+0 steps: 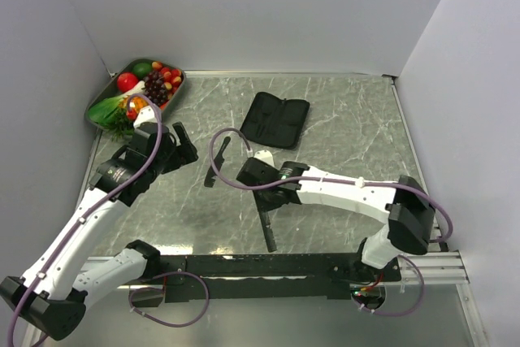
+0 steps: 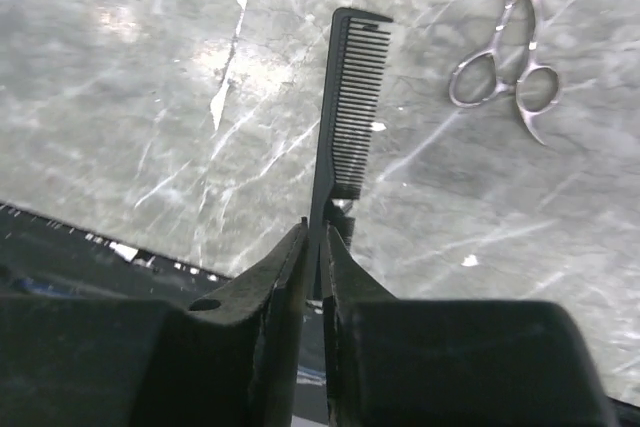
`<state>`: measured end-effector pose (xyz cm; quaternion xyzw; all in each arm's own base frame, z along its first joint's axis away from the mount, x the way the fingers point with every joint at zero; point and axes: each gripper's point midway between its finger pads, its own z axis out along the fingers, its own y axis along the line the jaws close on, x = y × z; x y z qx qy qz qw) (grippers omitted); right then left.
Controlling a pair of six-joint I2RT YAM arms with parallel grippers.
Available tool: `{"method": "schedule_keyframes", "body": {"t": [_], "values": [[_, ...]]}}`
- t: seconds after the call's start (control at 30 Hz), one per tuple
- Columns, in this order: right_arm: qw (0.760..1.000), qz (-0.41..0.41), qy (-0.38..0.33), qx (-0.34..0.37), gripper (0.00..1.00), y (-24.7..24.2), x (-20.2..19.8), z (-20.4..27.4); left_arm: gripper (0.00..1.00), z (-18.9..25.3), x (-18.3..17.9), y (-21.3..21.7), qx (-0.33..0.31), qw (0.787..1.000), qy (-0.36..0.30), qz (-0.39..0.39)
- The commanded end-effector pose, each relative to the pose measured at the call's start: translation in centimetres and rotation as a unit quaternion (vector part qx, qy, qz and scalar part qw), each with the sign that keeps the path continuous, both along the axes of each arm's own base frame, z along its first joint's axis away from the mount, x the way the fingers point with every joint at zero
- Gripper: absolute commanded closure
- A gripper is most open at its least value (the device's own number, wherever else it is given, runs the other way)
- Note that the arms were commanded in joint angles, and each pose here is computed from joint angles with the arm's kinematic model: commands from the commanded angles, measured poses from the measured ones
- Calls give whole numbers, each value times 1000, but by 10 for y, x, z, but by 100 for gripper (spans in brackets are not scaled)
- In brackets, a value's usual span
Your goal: Sort the hair-cutting tools
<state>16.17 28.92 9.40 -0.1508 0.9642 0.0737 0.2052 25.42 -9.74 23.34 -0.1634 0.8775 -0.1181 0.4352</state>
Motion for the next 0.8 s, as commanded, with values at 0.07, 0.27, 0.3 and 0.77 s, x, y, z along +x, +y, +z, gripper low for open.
{"method": "schedule_keyframes", "body": {"t": [0.07,0.27,0.3,0.77], "values": [[999,28,0,-32,44,-22,-9,-3,3,2,10,-10,-27,1000,-11,1],[996,46,55,-49,26,-24,-27,-35,3,0,13,-16,-32,999,-6,-7],[996,48,59,-42,26,-21,-29,-37,3,-1,13,-17,-32,999,-6,-10],[990,48,128,-37,25,-4,-77,-65,3,-14,12,-22,-18,999,15,-36]]}}
